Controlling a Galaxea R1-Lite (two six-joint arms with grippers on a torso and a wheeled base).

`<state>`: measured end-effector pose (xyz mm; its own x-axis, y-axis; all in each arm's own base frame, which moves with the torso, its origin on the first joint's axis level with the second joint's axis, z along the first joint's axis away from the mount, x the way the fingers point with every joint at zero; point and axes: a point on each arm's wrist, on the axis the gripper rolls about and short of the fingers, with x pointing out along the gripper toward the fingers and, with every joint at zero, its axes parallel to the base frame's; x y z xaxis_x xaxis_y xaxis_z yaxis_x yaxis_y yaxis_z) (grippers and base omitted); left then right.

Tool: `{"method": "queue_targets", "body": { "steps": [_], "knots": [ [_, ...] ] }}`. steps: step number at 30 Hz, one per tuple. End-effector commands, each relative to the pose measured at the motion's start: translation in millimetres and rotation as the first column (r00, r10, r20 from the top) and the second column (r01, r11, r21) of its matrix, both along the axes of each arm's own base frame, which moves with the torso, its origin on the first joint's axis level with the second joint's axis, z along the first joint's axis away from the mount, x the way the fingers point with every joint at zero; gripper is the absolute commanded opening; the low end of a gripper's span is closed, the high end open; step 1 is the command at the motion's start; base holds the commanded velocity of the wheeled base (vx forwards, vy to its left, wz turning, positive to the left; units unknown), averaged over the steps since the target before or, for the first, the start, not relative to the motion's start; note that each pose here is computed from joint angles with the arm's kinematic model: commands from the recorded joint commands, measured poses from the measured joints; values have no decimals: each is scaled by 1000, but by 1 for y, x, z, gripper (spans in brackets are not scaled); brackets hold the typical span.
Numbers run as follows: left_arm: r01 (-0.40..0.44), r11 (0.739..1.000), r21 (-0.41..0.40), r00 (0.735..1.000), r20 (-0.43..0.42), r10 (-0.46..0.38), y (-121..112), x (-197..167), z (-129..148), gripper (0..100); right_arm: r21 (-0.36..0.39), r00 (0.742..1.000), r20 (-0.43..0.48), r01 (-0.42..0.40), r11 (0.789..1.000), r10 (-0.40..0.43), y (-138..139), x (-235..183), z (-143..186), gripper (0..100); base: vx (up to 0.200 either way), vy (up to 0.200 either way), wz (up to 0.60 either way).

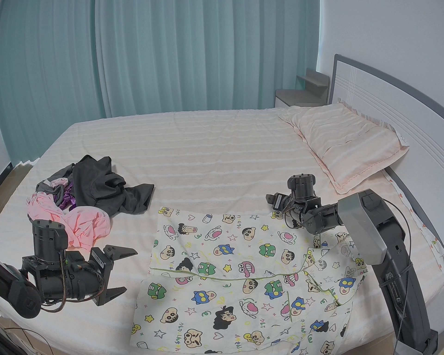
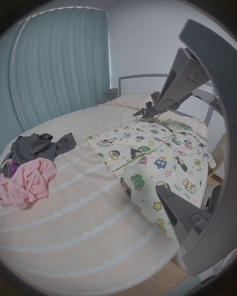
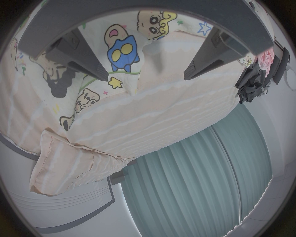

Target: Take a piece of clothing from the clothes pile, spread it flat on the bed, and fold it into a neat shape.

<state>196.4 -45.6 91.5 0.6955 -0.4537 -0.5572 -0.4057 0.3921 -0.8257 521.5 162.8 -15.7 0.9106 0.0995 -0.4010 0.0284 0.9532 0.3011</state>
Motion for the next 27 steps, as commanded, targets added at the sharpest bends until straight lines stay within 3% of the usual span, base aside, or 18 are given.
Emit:
{"method": "queue_targets", "body": {
  "steps": [1, 4, 5, 27],
  "knots": [
    [1, 1000, 0, 1000, 1, -1, 0, 0, 0, 100, -5, 1000, -15, 0, 1000, 0, 0, 0, -10, 100, 0, 0, 0],
    [0, 1000, -1, 1000, 0, 0, 0, 0, 0, 100, -31, 1000, -23, -12, 999, 11, 1, 0, -16, 100, 0, 0, 0],
    [0, 1000, -1, 1000, 0, 0, 0, 0, 0, 100, -42, 999, -29, -15, 999, 14, 0, -1, -19, 0, 0, 0, 0],
    [0, 1000, -1, 1000, -1, 0, 0, 0, 0, 100, -19, 999, 47, -18, 1000, 19, 10, 1, 11, 0, 0, 0, 0]
  ]
}}
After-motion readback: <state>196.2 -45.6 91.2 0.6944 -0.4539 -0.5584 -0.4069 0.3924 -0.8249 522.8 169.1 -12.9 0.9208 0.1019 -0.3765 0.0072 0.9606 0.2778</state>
